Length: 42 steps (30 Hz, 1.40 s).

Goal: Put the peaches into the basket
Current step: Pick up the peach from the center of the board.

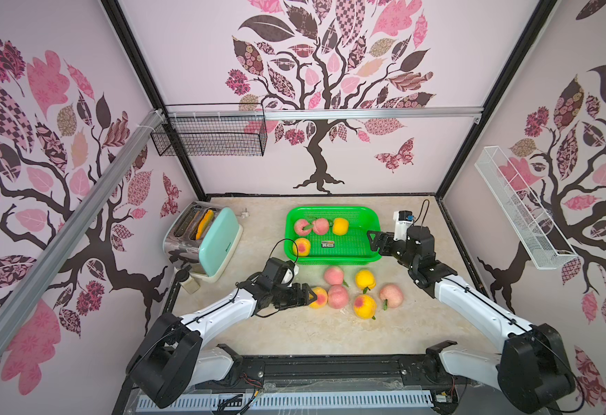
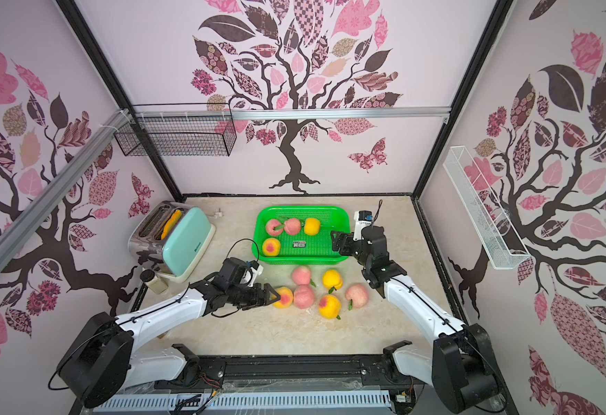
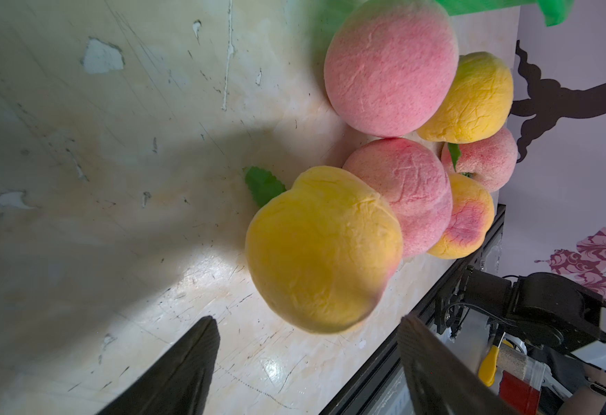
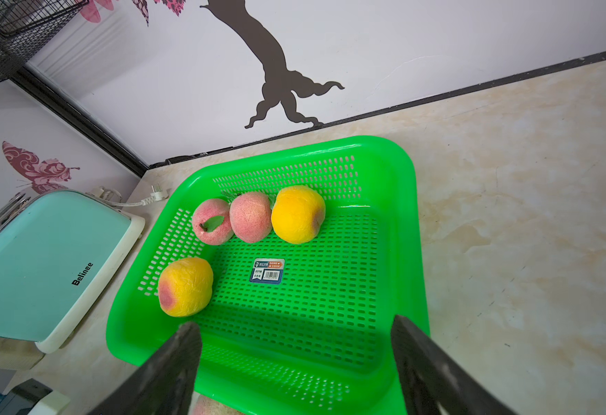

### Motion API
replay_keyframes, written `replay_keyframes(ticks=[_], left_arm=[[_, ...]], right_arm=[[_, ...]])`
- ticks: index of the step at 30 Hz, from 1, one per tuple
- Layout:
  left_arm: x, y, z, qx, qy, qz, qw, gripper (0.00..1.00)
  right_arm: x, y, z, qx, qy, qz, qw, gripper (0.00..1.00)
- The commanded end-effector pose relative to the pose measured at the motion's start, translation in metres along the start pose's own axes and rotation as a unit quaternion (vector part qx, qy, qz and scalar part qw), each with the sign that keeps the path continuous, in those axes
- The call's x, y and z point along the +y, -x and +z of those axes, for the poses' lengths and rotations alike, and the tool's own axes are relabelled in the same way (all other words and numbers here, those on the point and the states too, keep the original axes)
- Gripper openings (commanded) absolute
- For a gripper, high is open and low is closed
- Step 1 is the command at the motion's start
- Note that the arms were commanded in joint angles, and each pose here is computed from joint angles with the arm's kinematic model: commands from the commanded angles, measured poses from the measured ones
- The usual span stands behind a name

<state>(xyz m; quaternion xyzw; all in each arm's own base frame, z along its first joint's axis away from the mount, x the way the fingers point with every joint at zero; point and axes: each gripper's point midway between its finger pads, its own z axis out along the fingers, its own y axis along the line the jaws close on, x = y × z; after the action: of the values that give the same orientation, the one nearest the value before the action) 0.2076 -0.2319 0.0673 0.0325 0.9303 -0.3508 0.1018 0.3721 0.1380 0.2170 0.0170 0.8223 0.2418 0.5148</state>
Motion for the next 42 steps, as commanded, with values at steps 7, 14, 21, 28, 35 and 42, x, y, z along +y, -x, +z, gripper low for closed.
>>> replay_keyframes(ticks=[7,14,21,28,35,42], left_arm=[[-0.011,0.01,0.01,-0.003,-0.008,0.01,1.0,0.82],[-0.013,0.015,0.019,-0.002,-0.012,0.01,1.0,0.82],[-0.013,0.016,0.021,-0.002,-0.011,0.009,1.0,0.76],[-0.015,0.021,0.024,-0.008,-0.017,0.003,1.0,0.69],[-0.017,0.024,0.021,-0.017,-0.016,0.002,1.0,0.57],[-0.017,0.022,0.004,-0.033,-0.002,0.013,0.999,0.57]], right_arm=[[0.003,0.005,-0.002,-0.008,0.001,-0.002,1.0,0.85],[0.003,0.005,-0.002,-0.007,0.001,-0.002,1.0,0.85],[0.003,0.006,-0.003,-0.008,-0.001,-0.005,1.0,0.85],[0.001,0.005,-0.001,-0.007,-0.004,-0.005,1.0,0.85],[0.0,0.005,-0.001,-0.008,-0.007,-0.005,1.0,0.85],[0.001,0.005,-0.002,-0.009,-0.007,-0.005,1.0,0.85]])
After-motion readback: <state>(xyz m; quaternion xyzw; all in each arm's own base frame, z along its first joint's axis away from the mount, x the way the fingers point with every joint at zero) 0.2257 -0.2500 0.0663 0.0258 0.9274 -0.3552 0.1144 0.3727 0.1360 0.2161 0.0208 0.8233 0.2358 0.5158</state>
